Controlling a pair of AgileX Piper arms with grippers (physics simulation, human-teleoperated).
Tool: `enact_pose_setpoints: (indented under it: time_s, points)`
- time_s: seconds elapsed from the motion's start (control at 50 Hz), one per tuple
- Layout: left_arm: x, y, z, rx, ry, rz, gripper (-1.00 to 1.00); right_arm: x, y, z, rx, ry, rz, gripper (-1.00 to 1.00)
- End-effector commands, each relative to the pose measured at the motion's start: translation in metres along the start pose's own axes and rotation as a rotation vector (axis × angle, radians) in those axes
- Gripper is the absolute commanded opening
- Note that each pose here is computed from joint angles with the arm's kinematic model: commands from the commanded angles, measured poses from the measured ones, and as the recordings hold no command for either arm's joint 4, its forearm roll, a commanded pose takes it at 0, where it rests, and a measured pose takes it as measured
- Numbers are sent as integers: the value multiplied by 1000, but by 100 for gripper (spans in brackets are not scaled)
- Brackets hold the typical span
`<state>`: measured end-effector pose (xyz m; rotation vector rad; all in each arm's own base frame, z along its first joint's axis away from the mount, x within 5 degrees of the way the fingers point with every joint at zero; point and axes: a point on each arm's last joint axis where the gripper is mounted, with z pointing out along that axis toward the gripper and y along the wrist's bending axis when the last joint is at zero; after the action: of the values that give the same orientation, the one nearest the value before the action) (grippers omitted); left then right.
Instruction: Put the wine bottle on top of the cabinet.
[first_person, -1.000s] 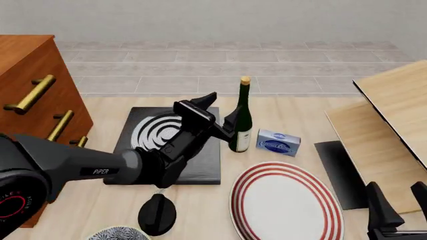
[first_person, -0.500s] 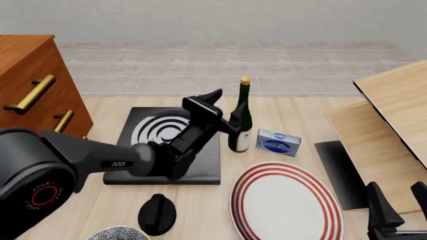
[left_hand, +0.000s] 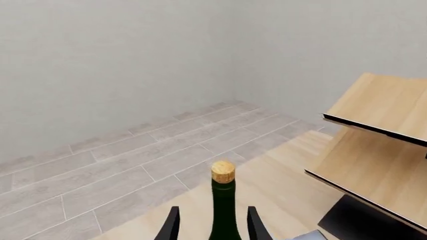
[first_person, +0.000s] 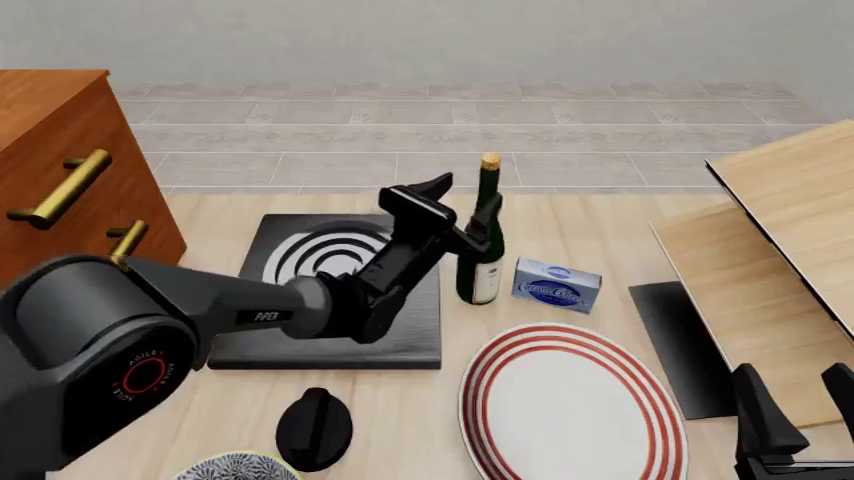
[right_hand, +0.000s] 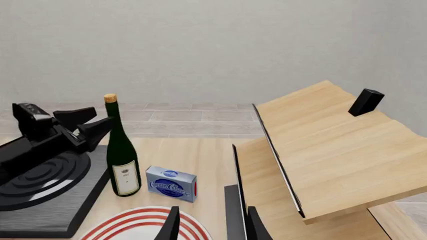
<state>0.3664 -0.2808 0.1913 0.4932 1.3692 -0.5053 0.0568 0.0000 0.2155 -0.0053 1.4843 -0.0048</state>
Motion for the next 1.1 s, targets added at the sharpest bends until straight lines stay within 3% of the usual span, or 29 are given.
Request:
enact_pose_setpoints:
  time_s: [0.02,1.1]
  points:
    - [9,-4,8,9,5,-1,100,0,0,0,0,0,0,100]
    - [63,6,64,-13,65,15,100,0,0,0,0,0,0,100]
